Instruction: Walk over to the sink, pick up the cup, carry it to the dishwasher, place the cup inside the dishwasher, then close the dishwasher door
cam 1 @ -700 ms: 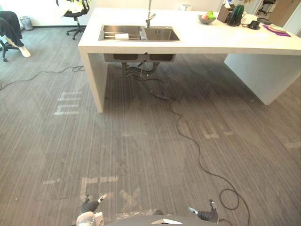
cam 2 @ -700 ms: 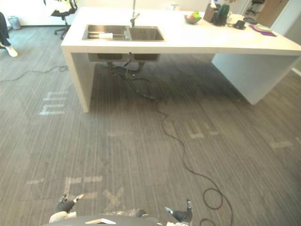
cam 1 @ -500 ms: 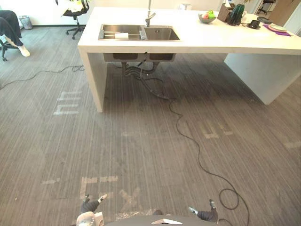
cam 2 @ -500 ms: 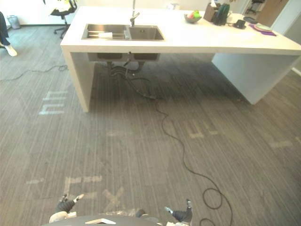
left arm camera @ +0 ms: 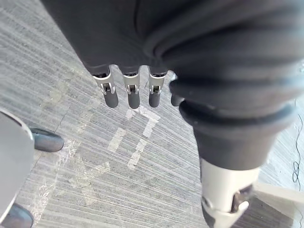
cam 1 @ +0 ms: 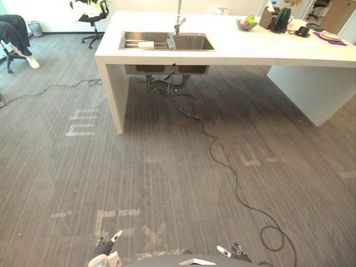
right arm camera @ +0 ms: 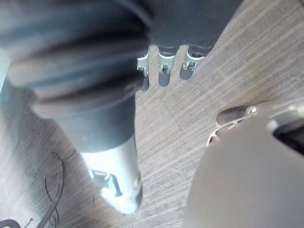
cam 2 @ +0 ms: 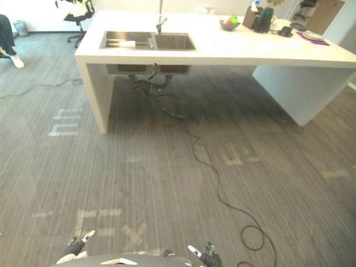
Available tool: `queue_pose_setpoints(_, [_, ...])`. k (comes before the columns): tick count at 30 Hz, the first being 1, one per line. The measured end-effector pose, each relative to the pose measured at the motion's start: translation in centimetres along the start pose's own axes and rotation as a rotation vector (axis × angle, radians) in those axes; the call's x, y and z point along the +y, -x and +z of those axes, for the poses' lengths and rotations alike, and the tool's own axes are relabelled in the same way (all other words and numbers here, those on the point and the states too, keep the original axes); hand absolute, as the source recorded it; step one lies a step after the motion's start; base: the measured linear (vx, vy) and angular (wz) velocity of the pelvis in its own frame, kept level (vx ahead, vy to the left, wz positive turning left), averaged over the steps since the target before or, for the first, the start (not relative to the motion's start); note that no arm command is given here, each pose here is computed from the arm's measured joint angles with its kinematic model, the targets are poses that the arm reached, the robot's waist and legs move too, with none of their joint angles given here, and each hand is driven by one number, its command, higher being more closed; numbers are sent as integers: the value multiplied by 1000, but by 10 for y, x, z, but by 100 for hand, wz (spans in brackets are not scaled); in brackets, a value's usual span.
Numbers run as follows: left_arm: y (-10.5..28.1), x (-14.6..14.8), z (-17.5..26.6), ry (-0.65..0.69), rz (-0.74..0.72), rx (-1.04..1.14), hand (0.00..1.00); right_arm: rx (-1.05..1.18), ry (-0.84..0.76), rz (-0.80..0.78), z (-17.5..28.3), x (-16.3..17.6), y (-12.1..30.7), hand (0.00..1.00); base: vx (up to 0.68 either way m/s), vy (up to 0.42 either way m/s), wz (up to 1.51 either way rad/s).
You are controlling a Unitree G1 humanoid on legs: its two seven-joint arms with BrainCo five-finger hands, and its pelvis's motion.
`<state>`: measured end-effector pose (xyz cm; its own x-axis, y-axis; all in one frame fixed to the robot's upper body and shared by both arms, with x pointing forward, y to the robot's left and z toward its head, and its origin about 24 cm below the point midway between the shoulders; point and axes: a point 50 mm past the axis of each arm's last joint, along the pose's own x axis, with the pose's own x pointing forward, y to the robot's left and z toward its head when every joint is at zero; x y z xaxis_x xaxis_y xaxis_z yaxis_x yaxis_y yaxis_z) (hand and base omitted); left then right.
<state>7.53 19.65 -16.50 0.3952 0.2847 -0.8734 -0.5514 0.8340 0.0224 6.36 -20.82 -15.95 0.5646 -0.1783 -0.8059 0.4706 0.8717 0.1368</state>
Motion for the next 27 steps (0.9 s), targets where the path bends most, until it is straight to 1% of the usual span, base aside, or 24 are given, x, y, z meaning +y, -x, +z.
queue_pose_setpoints(4, [0,-1,1,-10,-20,-9,0,49,-80,25,-3,0,-1,0,5,-2,8])
queue_pose_setpoints(7, [0,-4,4,-32,-30,-25,0,42,-124,45,1,2,-3,0,3,33,14])
queue_pose_setpoints(11, [-1,-4,12,-40,5,-78,0,35,-171,106,6,8,-5,0,19,18,6])
queue_pose_setpoints(16, [-2,-10,17,-44,40,-93,0,-5,-256,133,9,8,-5,0,137,-104,25])
queue_pose_setpoints(18, [-3,-9,18,-13,68,-80,0,-12,-269,135,9,9,-4,0,295,-272,24])
queue_pose_setpoints(21, [-3,-7,20,1,99,-73,0,-32,-286,141,7,10,0,0,414,-411,32])
queue_pose_setpoints(24, [2,-16,8,22,87,-50,0,-76,-270,135,16,-4,3,0,527,-428,31])
queue_pose_setpoints(27, [4,-18,1,38,92,-34,0,-63,-266,136,24,-6,-1,0,446,-324,4])
